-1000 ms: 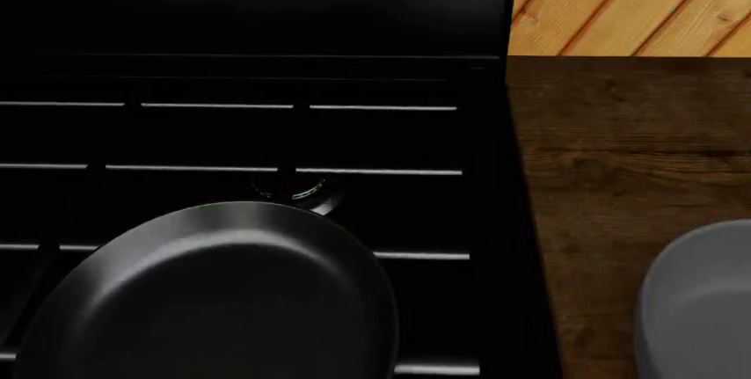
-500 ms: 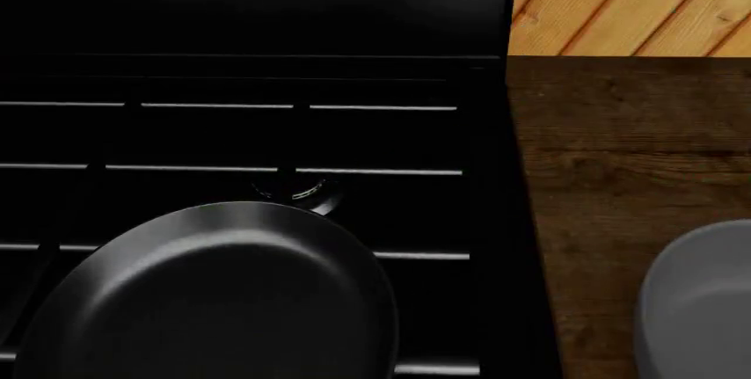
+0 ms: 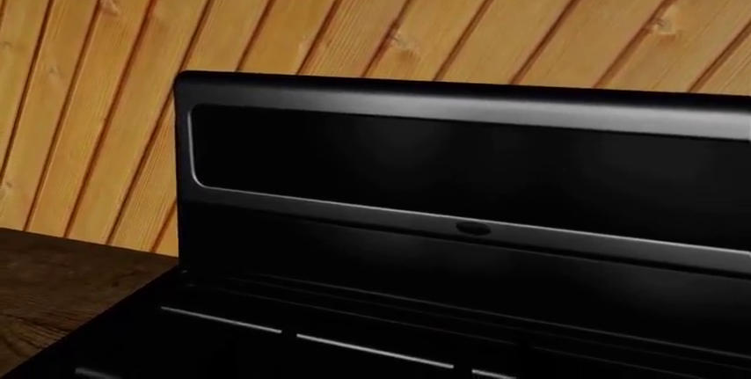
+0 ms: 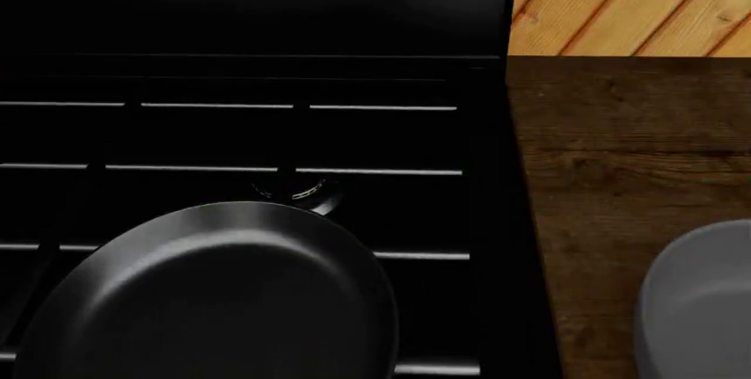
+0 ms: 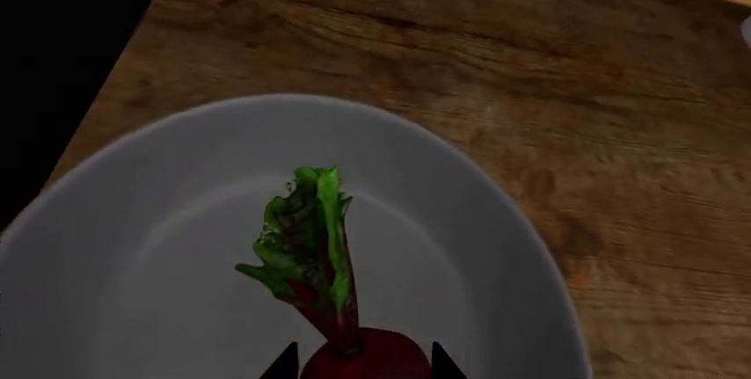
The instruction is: Pick the beet from the pan and place it in the bowl.
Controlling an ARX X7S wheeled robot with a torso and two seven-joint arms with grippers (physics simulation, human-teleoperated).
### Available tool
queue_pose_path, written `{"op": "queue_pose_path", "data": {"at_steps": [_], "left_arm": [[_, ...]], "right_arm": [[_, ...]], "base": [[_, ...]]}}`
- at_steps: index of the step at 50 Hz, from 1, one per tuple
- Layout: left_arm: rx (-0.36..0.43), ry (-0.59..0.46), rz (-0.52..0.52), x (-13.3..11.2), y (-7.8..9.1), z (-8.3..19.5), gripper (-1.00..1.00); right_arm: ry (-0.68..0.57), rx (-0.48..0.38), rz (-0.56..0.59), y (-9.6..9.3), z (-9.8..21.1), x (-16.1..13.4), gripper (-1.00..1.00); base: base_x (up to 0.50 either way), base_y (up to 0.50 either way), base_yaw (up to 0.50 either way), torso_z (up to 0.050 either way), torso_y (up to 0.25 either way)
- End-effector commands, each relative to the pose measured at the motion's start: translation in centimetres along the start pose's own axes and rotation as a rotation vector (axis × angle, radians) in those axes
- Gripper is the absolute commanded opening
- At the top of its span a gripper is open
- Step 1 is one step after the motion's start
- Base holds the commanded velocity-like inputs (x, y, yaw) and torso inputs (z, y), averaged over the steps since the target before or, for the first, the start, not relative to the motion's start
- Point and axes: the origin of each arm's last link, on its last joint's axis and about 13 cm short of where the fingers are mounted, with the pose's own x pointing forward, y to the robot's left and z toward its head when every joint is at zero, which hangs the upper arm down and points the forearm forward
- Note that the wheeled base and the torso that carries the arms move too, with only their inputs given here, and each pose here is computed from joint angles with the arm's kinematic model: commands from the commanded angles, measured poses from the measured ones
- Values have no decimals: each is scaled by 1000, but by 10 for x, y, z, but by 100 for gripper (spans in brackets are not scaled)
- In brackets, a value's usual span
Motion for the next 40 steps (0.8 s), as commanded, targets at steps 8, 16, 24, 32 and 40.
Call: {"op": "queue_pose_path", "data": {"at_steps": [8, 16, 24, 32, 40], "left_arm": [[8, 5, 0, 2, -2, -2, 100], [9, 9, 5, 3, -1, -3, 100], [7, 15, 8, 4, 0, -5, 100], [8, 21, 10, 6, 0, -8, 100], [13, 24, 7, 6, -1, -11, 100]], "right_arm": [[12, 18, -8, -2, -11, 17, -100], [17, 24, -12, -1, -14, 21, -100], [15, 19, -6, 1, -13, 25, -100], [18, 26, -12, 0, -11, 30, -100], [19, 57, -17, -1, -9, 32, 100]], "base": [[0, 0, 0, 0, 0], [0, 0, 0, 0, 0], [0, 0, 0, 0, 0], [0, 0, 0, 0, 0], [0, 0, 0, 0, 0]]}}
